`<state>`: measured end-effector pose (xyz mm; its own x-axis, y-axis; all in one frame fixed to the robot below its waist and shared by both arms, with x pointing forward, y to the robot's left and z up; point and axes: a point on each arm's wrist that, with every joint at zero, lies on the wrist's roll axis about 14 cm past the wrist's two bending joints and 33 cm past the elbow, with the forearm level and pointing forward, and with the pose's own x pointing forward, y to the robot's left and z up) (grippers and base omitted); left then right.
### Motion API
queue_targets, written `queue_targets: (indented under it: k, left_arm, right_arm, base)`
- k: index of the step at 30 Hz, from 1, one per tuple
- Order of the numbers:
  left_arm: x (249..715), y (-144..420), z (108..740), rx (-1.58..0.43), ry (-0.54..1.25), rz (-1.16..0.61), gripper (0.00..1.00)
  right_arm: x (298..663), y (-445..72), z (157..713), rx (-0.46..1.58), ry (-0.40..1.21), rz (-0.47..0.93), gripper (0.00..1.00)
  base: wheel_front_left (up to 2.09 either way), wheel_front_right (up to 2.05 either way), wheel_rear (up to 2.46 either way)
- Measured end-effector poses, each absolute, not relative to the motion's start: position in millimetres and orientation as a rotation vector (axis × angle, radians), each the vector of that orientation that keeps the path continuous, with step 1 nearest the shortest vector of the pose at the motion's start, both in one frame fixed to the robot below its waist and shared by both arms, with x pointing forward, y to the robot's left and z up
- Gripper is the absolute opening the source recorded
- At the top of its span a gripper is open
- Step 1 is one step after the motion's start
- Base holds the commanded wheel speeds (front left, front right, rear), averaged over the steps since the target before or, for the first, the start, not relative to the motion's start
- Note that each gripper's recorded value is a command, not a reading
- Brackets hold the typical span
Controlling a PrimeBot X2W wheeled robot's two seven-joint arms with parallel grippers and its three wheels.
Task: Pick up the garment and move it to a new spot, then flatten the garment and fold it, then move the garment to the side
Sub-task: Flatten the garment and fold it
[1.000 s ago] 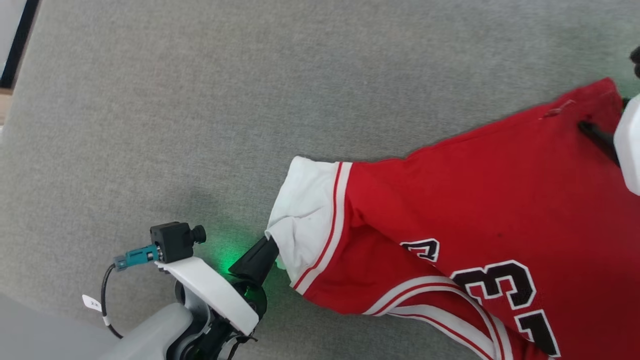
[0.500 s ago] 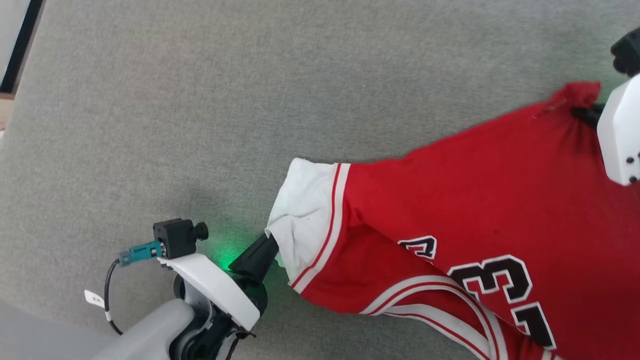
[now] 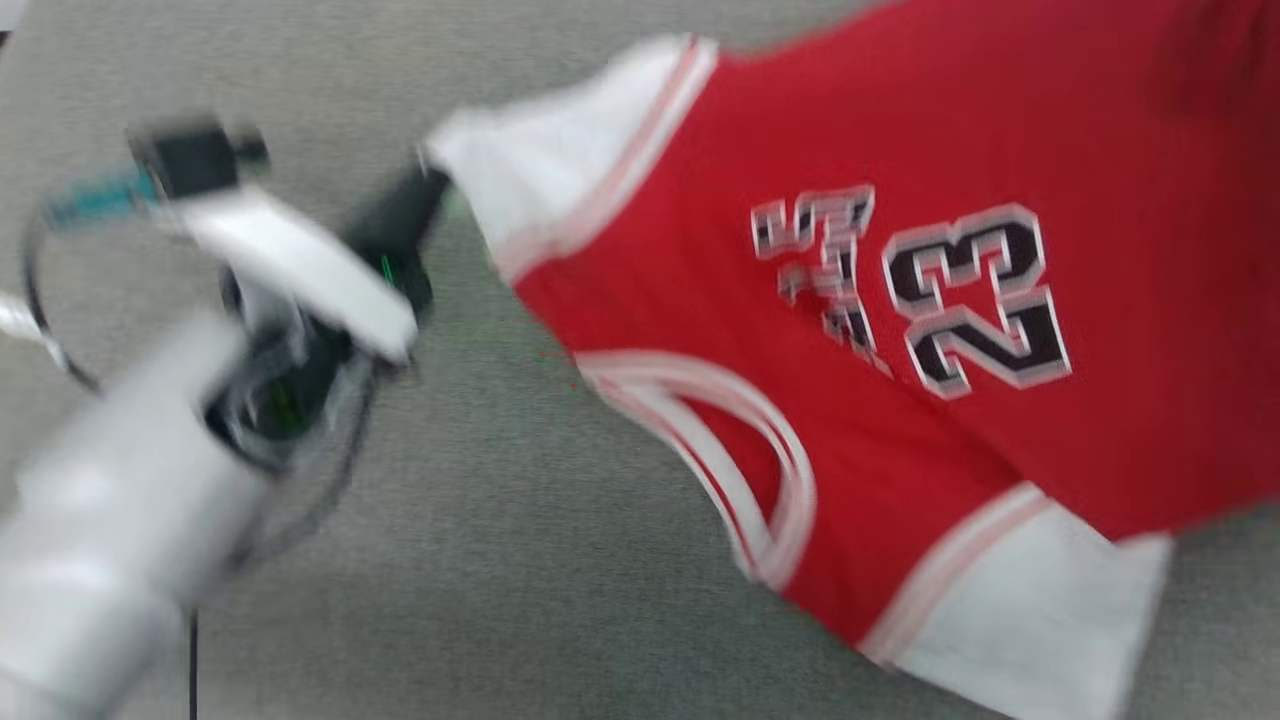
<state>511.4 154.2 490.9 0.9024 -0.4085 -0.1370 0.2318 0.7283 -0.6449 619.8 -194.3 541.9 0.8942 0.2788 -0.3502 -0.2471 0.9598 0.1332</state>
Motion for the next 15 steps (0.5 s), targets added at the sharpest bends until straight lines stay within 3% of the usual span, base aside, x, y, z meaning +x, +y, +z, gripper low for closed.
queue_targets:
  k: [10,15]
  left_arm:
    - [654.0,170.5,621.2,-0.740,-0.025,-0.317,0.00]
    - [696.9,176.5,693.9,-0.797,-0.233,-0.282,0.00]
  right_arm:
    - [675.3,-233.8,607.0,0.199,0.105,0.108,0.00]
    - [692.6,-253.5,652.3,0.230,-0.075,0.039,0.00]
  base:
    - [0.00,0.00,0.00]
    - [0.00,0.00,0.00]
